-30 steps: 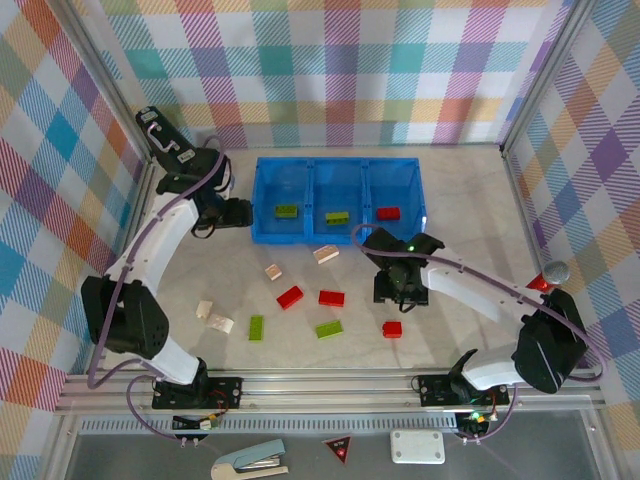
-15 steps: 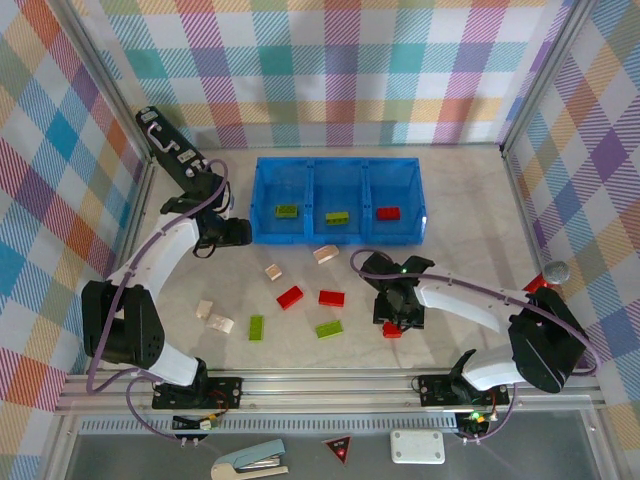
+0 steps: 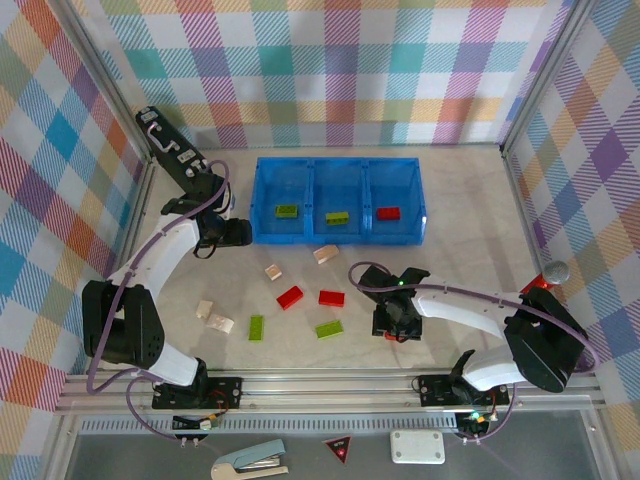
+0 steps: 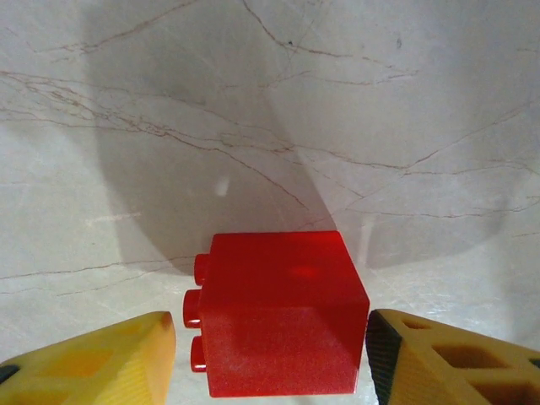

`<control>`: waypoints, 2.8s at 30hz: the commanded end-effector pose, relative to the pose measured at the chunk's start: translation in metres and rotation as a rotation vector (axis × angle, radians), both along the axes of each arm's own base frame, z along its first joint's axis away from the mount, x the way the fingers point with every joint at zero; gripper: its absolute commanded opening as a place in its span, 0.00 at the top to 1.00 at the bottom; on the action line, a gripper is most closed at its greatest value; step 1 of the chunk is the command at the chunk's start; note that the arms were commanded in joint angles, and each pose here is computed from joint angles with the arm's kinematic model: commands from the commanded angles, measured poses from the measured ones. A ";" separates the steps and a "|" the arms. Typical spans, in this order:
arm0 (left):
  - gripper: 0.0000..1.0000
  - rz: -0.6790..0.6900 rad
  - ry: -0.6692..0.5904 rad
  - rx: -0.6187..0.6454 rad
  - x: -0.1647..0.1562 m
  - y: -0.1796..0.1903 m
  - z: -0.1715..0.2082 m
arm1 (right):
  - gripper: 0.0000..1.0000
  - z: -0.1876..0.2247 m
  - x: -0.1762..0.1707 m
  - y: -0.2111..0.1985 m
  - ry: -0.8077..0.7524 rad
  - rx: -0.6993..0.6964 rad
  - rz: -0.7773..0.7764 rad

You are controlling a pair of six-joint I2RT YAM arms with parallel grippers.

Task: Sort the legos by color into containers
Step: Pick up the lego from the bottom-center of the table, then place the lego in the container.

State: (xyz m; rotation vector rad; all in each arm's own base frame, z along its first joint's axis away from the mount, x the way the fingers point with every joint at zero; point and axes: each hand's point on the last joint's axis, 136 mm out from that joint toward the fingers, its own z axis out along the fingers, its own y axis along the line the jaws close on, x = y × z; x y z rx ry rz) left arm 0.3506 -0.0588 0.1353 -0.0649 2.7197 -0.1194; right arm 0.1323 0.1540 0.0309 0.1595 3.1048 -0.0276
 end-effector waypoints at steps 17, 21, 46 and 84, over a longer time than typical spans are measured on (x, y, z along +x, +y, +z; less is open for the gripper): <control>0.27 -0.007 0.000 -0.003 0.004 0.001 -0.004 | 0.48 0.001 -0.007 0.000 0.016 -0.018 -0.019; 0.27 -0.007 -0.001 -0.004 0.004 0.001 -0.003 | 0.50 0.002 -0.008 0.001 0.017 -0.020 -0.020; 0.27 -0.009 -0.021 -0.002 0.004 0.001 0.001 | 0.54 0.040 0.023 -0.006 -0.053 -0.029 0.032; 0.28 -0.012 -0.060 0.005 0.004 0.003 0.012 | 0.55 0.105 0.256 -0.020 -0.171 0.107 0.125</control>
